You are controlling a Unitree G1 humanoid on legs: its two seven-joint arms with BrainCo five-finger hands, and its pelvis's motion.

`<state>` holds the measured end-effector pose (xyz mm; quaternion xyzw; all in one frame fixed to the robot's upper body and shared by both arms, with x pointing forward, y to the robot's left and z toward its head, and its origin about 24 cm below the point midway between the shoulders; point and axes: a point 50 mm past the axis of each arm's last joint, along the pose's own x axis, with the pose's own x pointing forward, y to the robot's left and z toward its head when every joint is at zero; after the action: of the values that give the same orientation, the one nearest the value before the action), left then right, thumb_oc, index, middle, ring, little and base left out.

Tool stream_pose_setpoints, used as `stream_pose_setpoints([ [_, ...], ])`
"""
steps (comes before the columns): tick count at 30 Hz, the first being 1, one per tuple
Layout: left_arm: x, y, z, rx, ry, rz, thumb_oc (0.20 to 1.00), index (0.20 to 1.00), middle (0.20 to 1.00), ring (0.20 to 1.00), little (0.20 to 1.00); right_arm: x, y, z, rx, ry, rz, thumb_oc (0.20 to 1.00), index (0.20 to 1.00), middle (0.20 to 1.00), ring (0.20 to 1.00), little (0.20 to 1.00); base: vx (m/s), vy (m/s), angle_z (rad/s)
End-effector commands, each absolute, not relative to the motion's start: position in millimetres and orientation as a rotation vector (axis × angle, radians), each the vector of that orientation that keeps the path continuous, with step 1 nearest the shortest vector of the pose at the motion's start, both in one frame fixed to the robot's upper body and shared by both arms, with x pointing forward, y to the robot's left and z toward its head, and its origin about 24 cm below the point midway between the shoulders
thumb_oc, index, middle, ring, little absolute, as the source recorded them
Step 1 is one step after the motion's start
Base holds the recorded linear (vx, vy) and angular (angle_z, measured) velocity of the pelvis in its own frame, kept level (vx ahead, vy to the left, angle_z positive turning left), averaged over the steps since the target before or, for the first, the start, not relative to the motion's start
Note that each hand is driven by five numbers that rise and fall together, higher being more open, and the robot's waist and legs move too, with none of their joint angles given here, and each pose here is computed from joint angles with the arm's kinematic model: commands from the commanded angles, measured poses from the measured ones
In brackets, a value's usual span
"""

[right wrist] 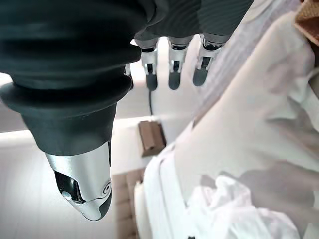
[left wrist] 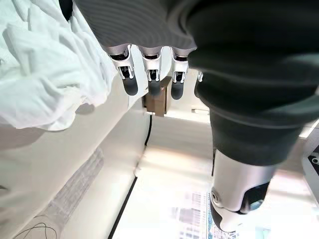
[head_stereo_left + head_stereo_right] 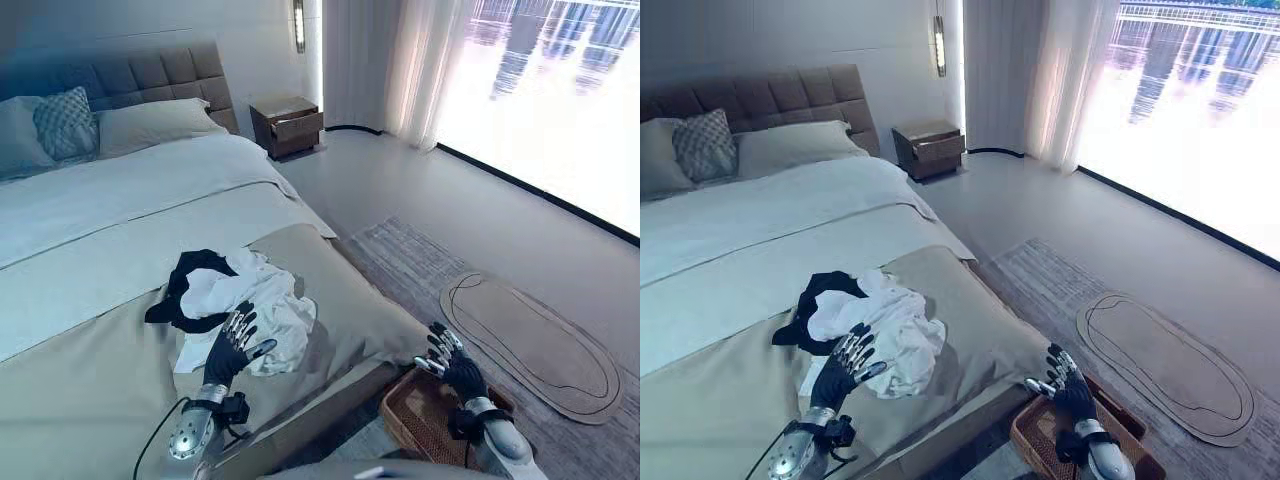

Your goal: Pick up clothes into the bucket

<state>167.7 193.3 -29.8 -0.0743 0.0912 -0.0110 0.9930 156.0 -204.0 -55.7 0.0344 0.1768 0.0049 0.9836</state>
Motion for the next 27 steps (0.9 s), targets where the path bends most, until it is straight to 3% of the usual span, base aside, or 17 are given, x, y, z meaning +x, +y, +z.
stream_pose_setpoints([
  [1, 183.6, 201.3, -8.7, -0.107, 0.072, -0.055, 1.000, 1.000, 1.000, 1.000, 1.000, 178.4, -195.8, -33.4, 0.072, 0.206, 0.021, 1.000, 1.000, 1.000, 1.000, 1.000, -0.21, 0.018, -0.34],
  [21, 182.0, 207.7, -3.2, 0.002, 0.056, -0.063, 1.000, 1.000, 1.000, 1.000, 1.000, 180.7, -199.5, -34.5, 0.058, 0.220, 0.022, 1.000, 1.000, 1.000, 1.000, 1.000, 0.00, 0.006, 0.00],
  [27, 200.5, 212.9, 16.3, 0.234, -0.043, -0.091, 1.000, 1.000, 1.000, 1.000, 1.000, 193.2, -204.0, -24.7, 0.010, 0.178, 0.058, 1.000, 1.000, 1.000, 1.000, 1.000, -0.02, 0.046, -0.04],
])
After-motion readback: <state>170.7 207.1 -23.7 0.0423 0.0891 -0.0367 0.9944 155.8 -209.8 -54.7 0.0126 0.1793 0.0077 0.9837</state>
